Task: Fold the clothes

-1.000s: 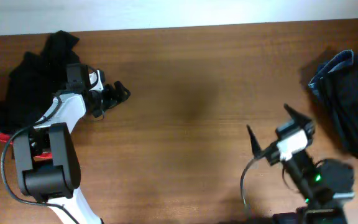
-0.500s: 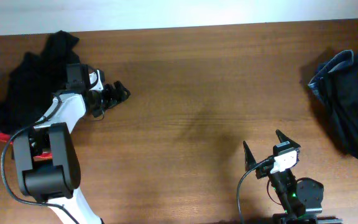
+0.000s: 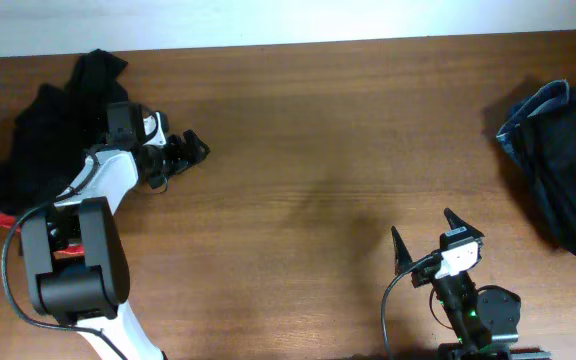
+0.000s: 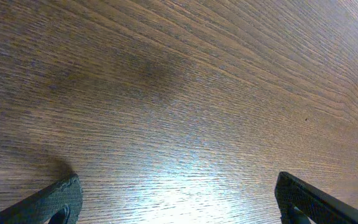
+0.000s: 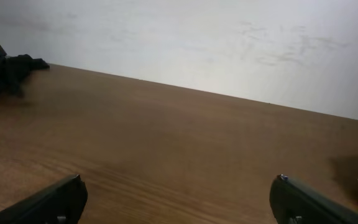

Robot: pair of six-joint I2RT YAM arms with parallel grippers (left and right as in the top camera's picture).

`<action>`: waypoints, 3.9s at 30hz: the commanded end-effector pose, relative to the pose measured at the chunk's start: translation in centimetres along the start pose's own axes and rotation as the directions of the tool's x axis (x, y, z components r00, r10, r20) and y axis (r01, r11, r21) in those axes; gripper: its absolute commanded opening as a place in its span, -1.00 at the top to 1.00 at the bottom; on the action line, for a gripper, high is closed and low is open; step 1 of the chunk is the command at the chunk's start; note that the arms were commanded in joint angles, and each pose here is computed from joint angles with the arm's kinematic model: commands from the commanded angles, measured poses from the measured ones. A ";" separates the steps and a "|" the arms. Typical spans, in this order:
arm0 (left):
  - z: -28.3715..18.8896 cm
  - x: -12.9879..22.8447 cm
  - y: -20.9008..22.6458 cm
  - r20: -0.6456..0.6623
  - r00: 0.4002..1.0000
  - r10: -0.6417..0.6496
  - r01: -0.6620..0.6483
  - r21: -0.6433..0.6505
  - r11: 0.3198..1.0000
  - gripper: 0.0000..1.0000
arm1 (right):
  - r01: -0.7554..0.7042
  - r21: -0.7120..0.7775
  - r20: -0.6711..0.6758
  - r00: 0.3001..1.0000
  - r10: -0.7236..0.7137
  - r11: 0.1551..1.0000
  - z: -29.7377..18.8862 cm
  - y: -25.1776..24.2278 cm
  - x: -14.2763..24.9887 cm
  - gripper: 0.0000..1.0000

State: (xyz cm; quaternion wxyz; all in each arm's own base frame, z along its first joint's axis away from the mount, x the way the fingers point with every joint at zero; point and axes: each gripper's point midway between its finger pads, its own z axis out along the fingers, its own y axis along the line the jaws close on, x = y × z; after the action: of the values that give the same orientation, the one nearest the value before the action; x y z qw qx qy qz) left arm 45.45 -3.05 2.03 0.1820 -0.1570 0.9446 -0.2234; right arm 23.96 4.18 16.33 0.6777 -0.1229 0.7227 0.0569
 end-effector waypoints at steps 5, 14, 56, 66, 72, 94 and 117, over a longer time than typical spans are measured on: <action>-0.3 2.5 5.5 -0.044 0.998 -0.046 0.033 -0.258 0.966 -0.99 | -0.009 0.023 0.002 1.000 0.009 1.000 0.0 -0.4 0.2 -0.97; -14.5 -4.4 0.0 0.320 0.923 0.215 -0.095 -0.352 0.931 -0.99 | -0.009 0.023 0.002 1.000 0.009 1.000 0.0 -0.4 0.2 -0.97; -24.8 13.5 -3.7 0.783 0.078 0.617 -0.550 -0.482 0.682 -0.99 | -0.009 0.023 0.002 1.000 0.009 1.000 0.0 -0.4 0.2 -0.97; -21.0 14.1 -0.7 0.738 0.240 0.631 -0.522 -0.450 0.725 -0.99 | -0.009 0.023 0.002 1.000 0.009 1.000 0.0 -0.4 0.2 -0.97; -20.9 14.1 -0.7 0.735 0.244 0.632 -0.525 -0.448 0.724 -0.99 | -0.009 0.023 0.002 1.000 0.009 1.000 0.0 -0.4 0.2 -0.97; -20.9 14.1 -0.7 0.735 0.244 0.632 -0.525 -0.448 0.724 -0.99 | -0.009 0.023 0.002 1.000 0.009 1.000 0.0 -0.4 0.2 -0.97; -20.9 14.1 -0.7 0.735 0.244 0.632 -0.525 -0.448 0.724 -0.99 | -0.009 0.023 0.002 1.000 0.009 1.000 0.0 -0.4 0.2 -0.97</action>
State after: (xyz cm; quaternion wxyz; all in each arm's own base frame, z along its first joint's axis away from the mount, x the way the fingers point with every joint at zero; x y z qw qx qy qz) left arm 24.48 -1.50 16.27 0.6849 0.1090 0.7202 0.0190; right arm 23.98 4.12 16.39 0.6794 -0.1215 0.7215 0.0557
